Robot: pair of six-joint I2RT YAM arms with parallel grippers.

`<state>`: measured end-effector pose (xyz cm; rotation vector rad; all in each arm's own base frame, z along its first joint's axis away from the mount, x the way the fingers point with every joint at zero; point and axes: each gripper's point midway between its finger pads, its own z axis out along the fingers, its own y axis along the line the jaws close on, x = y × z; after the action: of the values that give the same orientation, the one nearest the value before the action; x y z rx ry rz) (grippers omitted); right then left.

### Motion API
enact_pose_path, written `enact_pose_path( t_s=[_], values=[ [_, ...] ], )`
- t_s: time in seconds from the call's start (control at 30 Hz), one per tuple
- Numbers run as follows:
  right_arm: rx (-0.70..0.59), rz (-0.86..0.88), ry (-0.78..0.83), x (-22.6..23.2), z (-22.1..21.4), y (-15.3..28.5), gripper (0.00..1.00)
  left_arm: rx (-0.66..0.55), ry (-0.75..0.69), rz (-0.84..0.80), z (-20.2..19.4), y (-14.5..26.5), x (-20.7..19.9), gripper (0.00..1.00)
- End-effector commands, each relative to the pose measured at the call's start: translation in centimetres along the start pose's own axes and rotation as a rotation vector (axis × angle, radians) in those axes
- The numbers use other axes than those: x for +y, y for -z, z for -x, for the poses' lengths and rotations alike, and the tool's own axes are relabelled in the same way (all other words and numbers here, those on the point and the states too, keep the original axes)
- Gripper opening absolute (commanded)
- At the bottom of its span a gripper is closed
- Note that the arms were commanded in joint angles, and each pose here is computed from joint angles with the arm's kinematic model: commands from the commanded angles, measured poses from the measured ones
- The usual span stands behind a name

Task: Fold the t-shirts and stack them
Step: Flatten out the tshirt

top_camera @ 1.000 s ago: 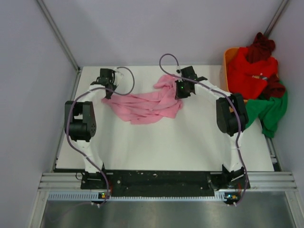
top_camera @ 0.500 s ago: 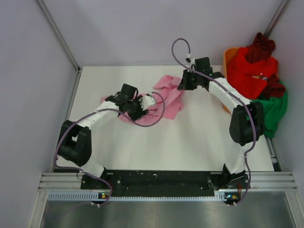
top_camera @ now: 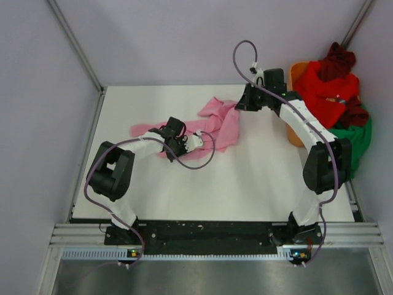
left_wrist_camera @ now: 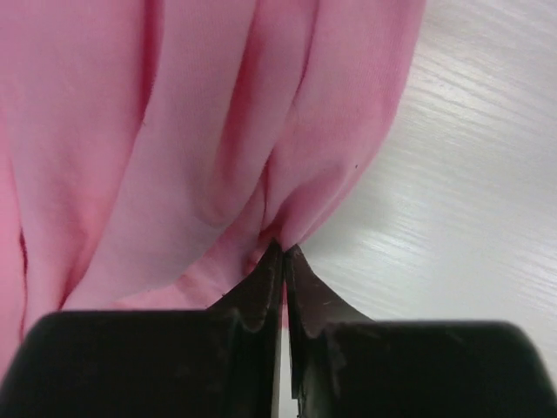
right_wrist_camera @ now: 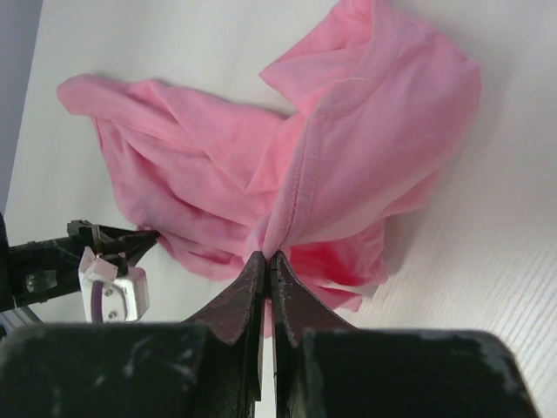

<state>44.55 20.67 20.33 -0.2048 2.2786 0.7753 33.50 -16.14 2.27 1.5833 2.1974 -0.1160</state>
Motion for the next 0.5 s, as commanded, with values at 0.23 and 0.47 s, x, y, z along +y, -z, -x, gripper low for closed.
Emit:
enact_pose_path(
  t_s=[0.23, 0.47],
  values=[
    [-0.39, -0.011, 0.095, 2.4, 10.6, 13.5, 0.0, -0.017, 0.193, 0.426, 0.8, 11.8, 10.3, 0.0],
    [-0.637, -0.075, 0.211, 5.9, 13.6, 23.8, 0.0, -0.181, 0.39, 0.649, 0.8, 27.2, 15.1, 0.0]
  ],
)
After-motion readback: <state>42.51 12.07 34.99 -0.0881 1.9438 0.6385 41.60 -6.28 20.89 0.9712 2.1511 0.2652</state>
